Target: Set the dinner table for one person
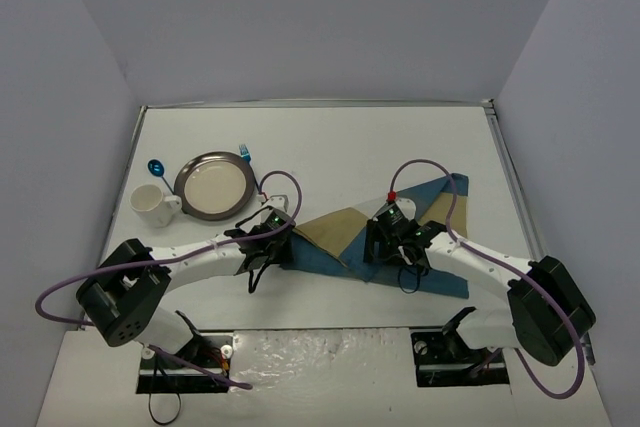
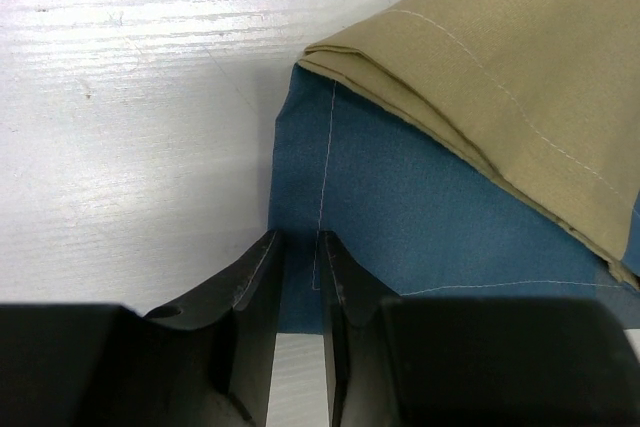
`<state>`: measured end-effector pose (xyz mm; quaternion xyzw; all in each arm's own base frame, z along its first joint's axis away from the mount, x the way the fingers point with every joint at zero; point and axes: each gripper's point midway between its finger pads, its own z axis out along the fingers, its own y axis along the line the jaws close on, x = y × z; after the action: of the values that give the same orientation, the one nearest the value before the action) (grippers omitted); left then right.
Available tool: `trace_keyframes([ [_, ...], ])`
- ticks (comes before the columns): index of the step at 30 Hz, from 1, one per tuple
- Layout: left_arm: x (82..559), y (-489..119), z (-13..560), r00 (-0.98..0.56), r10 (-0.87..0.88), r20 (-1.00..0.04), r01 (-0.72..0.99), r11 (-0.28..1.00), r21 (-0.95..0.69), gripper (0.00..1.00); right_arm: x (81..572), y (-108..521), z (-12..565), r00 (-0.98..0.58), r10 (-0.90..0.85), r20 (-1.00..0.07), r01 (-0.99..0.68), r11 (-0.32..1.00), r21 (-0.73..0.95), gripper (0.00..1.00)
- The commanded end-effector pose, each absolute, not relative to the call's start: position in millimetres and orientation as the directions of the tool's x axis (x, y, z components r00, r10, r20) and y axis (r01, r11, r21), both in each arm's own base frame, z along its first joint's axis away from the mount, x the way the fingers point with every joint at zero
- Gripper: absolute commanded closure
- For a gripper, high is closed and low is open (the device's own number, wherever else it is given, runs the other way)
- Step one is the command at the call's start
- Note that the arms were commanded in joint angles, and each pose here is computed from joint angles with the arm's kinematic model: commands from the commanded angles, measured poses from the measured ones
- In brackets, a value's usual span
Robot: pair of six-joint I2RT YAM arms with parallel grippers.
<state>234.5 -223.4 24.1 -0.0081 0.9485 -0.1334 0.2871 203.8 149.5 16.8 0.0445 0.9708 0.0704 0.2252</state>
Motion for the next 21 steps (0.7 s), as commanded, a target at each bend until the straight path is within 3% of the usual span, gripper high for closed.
trace_keyframes([
  [1, 235, -226, 27, -0.838, -0.099, -0.536, 0.052, 0.965, -0.259, 0.83, 205, 157, 19, -0.892, 0.156, -0.424, 0.064, 0.973, 0.223, 0.23],
  [21, 233, -225, 27, -0.837, -0.099, -0.538, 0.056, 0.963, -0.265, 0.87, 216, 167, 16, -0.88, 0.184, -0.438, 0.062, 0.959, 0.277, 0.49],
])
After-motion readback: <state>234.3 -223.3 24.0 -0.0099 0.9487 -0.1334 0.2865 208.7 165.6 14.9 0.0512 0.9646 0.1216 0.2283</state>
